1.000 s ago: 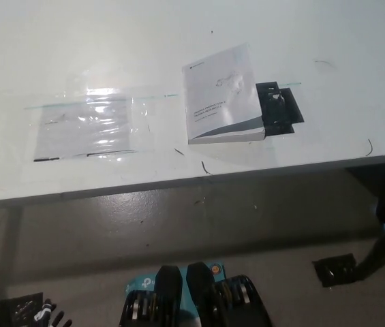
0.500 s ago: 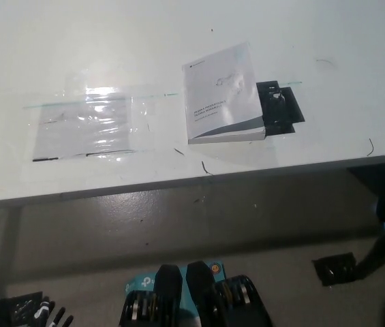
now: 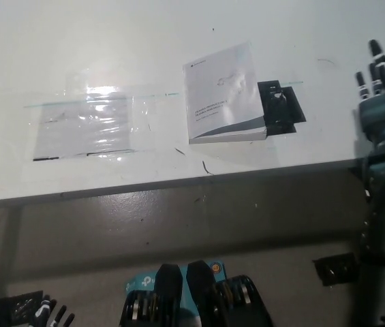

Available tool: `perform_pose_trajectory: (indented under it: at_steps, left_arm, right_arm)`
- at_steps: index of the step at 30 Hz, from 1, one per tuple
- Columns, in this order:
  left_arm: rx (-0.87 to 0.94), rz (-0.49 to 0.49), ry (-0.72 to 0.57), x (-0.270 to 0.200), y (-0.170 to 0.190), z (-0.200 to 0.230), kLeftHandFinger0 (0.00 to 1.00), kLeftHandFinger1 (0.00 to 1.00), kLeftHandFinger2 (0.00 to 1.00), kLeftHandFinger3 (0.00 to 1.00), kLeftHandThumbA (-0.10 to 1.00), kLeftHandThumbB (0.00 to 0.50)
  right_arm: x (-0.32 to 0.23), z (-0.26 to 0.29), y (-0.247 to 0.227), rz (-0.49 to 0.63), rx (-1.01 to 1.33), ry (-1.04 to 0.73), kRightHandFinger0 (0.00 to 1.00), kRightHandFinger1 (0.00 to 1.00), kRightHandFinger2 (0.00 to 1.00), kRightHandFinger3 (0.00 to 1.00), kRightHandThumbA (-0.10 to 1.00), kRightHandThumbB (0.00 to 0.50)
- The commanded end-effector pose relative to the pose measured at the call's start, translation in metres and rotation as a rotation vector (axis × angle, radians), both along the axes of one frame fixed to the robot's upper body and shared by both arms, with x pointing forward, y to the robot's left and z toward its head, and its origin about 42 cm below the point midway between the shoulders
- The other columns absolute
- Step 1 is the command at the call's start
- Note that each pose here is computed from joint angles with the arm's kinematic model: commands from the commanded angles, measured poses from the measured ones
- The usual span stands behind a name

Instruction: The robot uses its right hand to slide under the cover of the book kept in the middle of the desk and open it

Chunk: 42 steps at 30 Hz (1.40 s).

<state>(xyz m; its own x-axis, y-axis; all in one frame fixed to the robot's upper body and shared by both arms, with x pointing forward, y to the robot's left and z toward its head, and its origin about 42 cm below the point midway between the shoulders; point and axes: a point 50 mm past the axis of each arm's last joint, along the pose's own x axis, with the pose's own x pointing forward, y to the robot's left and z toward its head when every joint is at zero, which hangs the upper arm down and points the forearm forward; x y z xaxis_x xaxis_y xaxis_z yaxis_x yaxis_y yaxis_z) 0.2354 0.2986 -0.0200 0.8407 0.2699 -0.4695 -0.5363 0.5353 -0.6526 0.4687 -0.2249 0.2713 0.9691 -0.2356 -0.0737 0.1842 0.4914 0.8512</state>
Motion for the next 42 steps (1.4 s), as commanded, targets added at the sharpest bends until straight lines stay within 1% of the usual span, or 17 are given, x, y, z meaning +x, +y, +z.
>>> perform_pose_trajectory:
  at_steps: [1,4,7,9,13,16,17,19,20,23,27,31,32,33,35,36,42]
  left_arm:
    - [0.014,-0.015,-0.034,0.008,0.002,0.008,0.92,0.88,0.91,1.00,0.98,0.120]
    - [0.020,-0.022,-0.031,0.007,0.002,0.006,0.91,0.88,0.91,0.99,0.98,0.131]
    - [0.003,-0.010,-0.026,0.006,0.001,0.007,0.92,0.88,0.92,0.98,0.97,0.133]
    - [0.010,-0.019,-0.029,0.006,0.001,0.006,0.93,0.90,0.93,0.99,1.00,0.125]
    - [0.005,-0.021,-0.034,0.005,0.000,0.006,0.93,0.89,0.93,1.00,0.99,0.122]
    - [0.003,-0.018,-0.033,0.005,0.001,0.005,0.93,0.90,0.93,1.00,0.98,0.135]
    - [0.008,-0.015,-0.025,0.005,0.001,0.005,0.92,0.88,0.91,0.98,0.97,0.137]
    - [0.004,-0.018,-0.027,0.005,0.000,0.004,0.92,0.87,0.90,0.97,0.97,0.140]
    - [0.005,-0.017,-0.026,0.005,0.000,0.004,0.91,0.87,0.89,0.96,0.97,0.136]
    - [0.012,-0.017,-0.019,0.006,0.000,0.004,0.90,0.86,0.88,0.95,0.97,0.143]
    - [0.010,-0.024,-0.023,0.005,-0.003,0.004,0.92,0.89,0.90,0.98,0.99,0.135]
    - [0.008,-0.025,-0.021,0.004,-0.003,0.004,0.92,0.89,0.90,0.97,0.99,0.135]
    - [0.004,-0.023,-0.018,0.005,-0.003,0.004,0.91,0.89,0.89,0.97,0.99,0.129]
    - [-0.001,-0.017,-0.015,0.005,-0.003,0.004,0.91,0.88,0.89,0.97,0.98,0.141]
    - [0.002,-0.017,-0.015,0.004,-0.002,0.003,0.90,0.87,0.89,0.97,0.97,0.142]
    - [-0.003,-0.007,-0.008,0.005,-0.002,0.003,0.88,0.86,0.86,0.95,0.94,0.153]
    - [-0.005,-0.018,-0.013,0.003,-0.001,0.006,0.93,0.91,0.93,0.98,0.98,0.129]
  right_arm:
    - [0.016,0.033,0.020,0.035,-0.028,-0.090,1.00,1.00,1.00,1.00,1.00,0.119]
    - [0.019,0.024,0.030,0.051,-0.019,-0.056,1.00,1.00,1.00,1.00,1.00,0.119]
    - [0.023,0.015,0.039,0.080,-0.028,-0.042,1.00,1.00,1.00,1.00,1.00,0.134]
    - [0.025,0.010,0.045,0.092,-0.035,-0.031,1.00,1.00,1.00,1.00,1.00,0.156]
    - [0.026,0.001,0.056,0.106,-0.045,-0.007,1.00,1.00,1.00,1.00,1.00,0.153]
    - [0.026,-0.007,0.063,0.126,-0.051,0.012,1.00,1.00,1.00,1.00,1.00,0.158]
    - [0.026,-0.009,0.065,0.128,-0.052,0.024,1.00,1.00,1.00,1.00,1.00,0.159]
    - [0.026,-0.017,0.071,0.124,-0.056,0.054,0.98,1.00,1.00,1.00,1.00,0.152]
    - [0.026,-0.019,0.074,0.133,-0.058,0.049,0.98,1.00,1.00,1.00,1.00,0.132]
    - [0.026,-0.024,0.083,0.154,-0.044,0.038,1.00,1.00,1.00,1.00,1.00,0.126]
    - [0.026,-0.030,0.103,0.193,-0.040,0.041,0.99,1.00,1.00,1.00,1.00,0.169]
    - [0.024,-0.034,0.111,0.211,-0.047,0.044,0.99,1.00,1.00,1.00,1.00,0.149]
    - [0.024,-0.035,0.113,0.219,-0.048,0.042,1.00,1.00,1.00,1.00,1.00,0.156]
    - [0.023,-0.036,0.116,0.229,-0.050,0.040,1.00,1.00,1.00,1.00,1.00,0.149]
    - [0.022,-0.037,0.120,0.235,-0.042,0.041,1.00,1.00,1.00,1.00,1.00,0.148]
    - [0.022,-0.037,0.122,0.238,-0.038,0.040,1.00,1.00,1.00,1.00,1.00,0.139]
    - [0.025,-0.032,0.133,0.264,-0.086,0.046,0.97,1.00,1.00,1.00,1.00,0.152]
